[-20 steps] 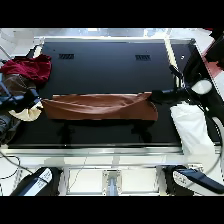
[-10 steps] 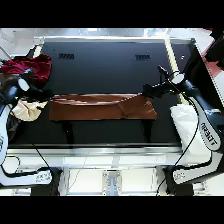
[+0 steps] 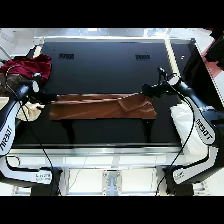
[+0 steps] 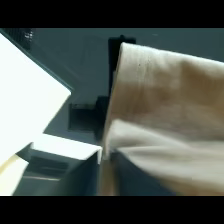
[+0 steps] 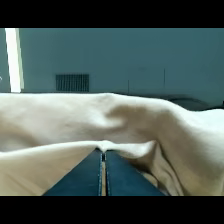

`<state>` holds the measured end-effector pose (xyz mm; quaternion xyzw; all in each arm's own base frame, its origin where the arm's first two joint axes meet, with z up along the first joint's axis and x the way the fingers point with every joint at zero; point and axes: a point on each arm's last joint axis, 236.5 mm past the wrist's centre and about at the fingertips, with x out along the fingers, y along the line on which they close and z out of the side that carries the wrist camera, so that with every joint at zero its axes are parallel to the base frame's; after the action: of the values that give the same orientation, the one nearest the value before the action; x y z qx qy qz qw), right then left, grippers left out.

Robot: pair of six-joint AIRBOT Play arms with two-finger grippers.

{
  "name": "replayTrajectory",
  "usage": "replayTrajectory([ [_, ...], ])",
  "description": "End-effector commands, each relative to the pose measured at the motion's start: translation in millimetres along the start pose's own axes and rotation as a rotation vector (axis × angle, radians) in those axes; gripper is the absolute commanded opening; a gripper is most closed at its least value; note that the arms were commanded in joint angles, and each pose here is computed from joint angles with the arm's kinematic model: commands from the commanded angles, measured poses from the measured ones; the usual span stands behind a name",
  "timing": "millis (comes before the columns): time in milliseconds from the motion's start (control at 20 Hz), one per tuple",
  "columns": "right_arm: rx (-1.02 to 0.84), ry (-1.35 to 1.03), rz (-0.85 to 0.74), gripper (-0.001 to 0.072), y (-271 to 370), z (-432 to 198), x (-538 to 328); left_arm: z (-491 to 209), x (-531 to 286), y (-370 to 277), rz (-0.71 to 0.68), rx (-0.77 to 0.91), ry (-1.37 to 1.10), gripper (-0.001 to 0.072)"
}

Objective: Fold the shirts.

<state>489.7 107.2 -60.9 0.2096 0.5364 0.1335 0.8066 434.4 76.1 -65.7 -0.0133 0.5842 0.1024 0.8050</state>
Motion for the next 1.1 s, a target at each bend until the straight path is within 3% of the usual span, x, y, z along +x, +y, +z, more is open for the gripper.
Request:
replayTrajectory([
  [0,-0.008,-0.013,0.008,0.0061,5.3,6.8,-6.8,23.7,-15.2,-4.9,0.001,0.009,-0.06,0.0661],
  [100,-0.044,-0.001,0.033,0.0307,19.2,16.9,-31.4,55.8,-48.0,-2.9,-0.003,-0.004,-0.151,0.0657],
  [150,-0.07,0.0,0.037,0.0338,24.6,23.6,-49.1,73.5,-71.7,-1.2,-0.007,-0.012,-0.215,0.0657],
  [450,-0.162,-0.189,-0.081,0.0343,12.8,63.7,-205.7,124.4,-216.0,-7.9,-0.129,-0.087,-0.574,0.0657],
  [550,-0.117,-0.289,-0.123,0.035,-7.7,74.2,-248.1,121.7,-240.0,-29.0,-0.208,-0.036,-0.612,0.0658],
  [650,0.021,-0.338,-0.105,0.0406,-32.7,77.5,-267.6,120.3,-253.7,-63.9,-0.277,0.067,-0.635,0.0658],
  [850,0.295,-0.267,0.016,0.042,-81.1,45.8,-232.1,128.4,-281.1,-147.3,-0.36,0.249,-0.686,0.0656],
  [950,0.383,-0.162,0.063,0.0503,-96.5,17.2,-194.2,133.3,-281.8,-192.7,-0.391,0.332,-0.673,0.0636],
  [1050,0.412,-0.025,0.135,0.0528,-99.0,-11.3,-154.7,131.8,-262.5,-238.4,-0.415,0.423,-0.608,0.0636],
])
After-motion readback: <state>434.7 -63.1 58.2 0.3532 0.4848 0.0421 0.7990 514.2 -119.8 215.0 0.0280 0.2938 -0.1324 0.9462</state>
